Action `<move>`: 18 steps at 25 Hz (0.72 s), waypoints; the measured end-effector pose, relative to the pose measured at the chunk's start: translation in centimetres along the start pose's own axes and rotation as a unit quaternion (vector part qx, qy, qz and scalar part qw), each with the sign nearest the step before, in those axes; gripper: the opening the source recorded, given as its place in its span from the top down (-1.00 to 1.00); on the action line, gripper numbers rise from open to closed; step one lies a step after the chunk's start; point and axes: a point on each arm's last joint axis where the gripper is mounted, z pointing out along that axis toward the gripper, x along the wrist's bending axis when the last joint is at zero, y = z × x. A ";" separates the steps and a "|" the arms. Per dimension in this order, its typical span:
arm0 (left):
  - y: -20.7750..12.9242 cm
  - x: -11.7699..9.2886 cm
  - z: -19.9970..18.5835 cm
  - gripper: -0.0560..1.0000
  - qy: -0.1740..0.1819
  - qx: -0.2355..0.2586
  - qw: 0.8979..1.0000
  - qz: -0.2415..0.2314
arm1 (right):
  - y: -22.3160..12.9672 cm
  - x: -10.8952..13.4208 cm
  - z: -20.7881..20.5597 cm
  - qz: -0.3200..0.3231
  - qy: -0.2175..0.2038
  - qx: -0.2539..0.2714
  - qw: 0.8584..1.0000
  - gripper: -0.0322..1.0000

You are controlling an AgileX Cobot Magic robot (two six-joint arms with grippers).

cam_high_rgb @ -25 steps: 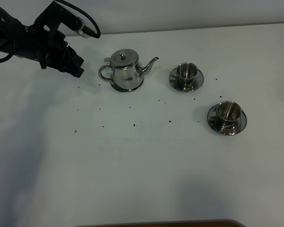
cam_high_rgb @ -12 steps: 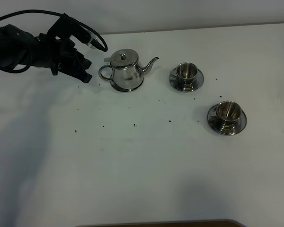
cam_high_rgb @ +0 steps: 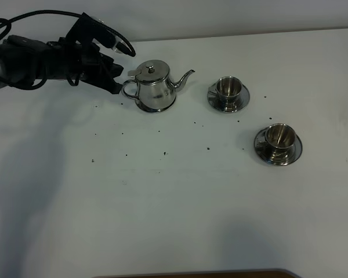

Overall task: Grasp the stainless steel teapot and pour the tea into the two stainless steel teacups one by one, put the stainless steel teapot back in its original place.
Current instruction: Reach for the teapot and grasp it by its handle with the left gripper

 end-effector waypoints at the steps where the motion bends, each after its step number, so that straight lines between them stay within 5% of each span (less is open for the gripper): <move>1: 0.1 -0.1 0.1 0.24 -0.006 -0.004 1.000 0.000 | 0.0 0.0 0.0 0.000 0.000 0.000 1.000 0.19; 18: 0.1 -1.1 0.1 0.24 -0.065 -0.011 0.998 -0.006 | 0.0 0.0 0.0 0.002 0.000 0.000 1.000 0.19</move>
